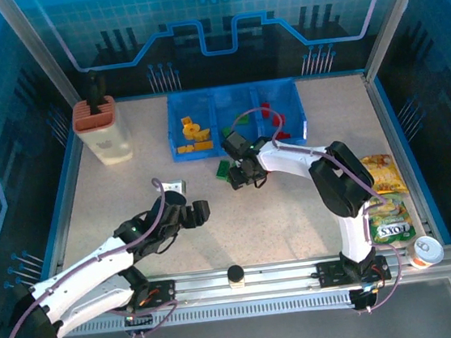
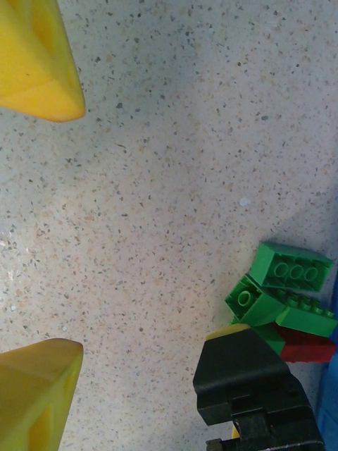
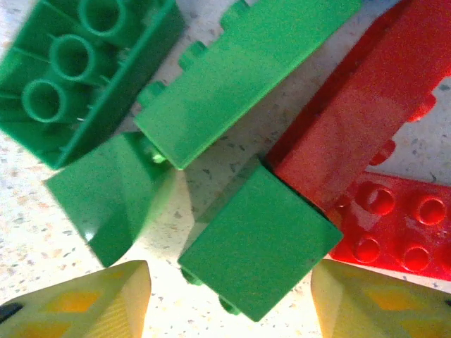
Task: Sort the legos into containers by color
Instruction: Pick up the lego from the center of the table.
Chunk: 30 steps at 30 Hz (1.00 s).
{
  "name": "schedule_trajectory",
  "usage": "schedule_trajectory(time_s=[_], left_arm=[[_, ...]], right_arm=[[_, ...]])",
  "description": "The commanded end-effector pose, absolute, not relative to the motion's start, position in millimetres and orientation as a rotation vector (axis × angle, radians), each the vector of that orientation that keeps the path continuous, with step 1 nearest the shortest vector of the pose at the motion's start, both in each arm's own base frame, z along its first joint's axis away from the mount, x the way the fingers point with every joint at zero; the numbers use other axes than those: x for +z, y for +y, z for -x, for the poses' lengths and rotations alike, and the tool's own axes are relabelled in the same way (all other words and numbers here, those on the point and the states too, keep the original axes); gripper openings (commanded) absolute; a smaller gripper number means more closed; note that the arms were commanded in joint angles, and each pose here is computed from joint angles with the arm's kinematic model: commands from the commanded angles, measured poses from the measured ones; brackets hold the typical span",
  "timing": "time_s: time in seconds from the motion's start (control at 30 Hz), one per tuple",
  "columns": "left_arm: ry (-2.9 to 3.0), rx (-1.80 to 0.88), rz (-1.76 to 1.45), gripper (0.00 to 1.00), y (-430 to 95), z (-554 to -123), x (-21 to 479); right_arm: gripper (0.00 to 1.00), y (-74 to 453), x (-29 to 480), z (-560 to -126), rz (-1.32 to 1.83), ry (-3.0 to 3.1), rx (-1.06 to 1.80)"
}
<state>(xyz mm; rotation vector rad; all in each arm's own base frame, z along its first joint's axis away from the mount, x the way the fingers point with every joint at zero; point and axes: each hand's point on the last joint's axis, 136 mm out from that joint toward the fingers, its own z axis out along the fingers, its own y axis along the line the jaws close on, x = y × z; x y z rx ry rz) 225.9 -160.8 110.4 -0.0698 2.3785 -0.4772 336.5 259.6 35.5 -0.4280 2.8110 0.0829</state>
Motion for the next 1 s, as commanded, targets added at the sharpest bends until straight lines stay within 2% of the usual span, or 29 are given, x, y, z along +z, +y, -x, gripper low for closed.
schedule_trajectory(time_s=[0.0, 0.3, 0.5, 0.7, 0.97], left_arm=[[2.376, -0.470, 0.077, 0.81, -157.7, -223.3, 108.4], [2.376, -0.466, 0.074, 0.81, -157.3, -223.3, 107.7], [2.371, -0.461, 0.068, 0.81, -157.3, -224.2, 108.9], [2.367, -0.472, 0.064, 0.81, -161.2, -227.0, 109.9], [2.385, -0.474, 0.054, 0.81, -167.1, -230.0, 104.8]], right_arm=[[0.61, 257.1, 32.8, -337.5, 0.393, 2.829, 0.009], [0.53, 252.8, 24.6, -341.5, 0.361, 2.847, -0.075], [0.42, 252.8, 26.7, -336.9, 0.366, 2.841, -0.088], [0.35, 253.3, 45.2, -328.1, 0.366, 2.805, -0.079], [0.33, 248.1, 98.3, -333.0, 0.351, 2.684, -0.046]])
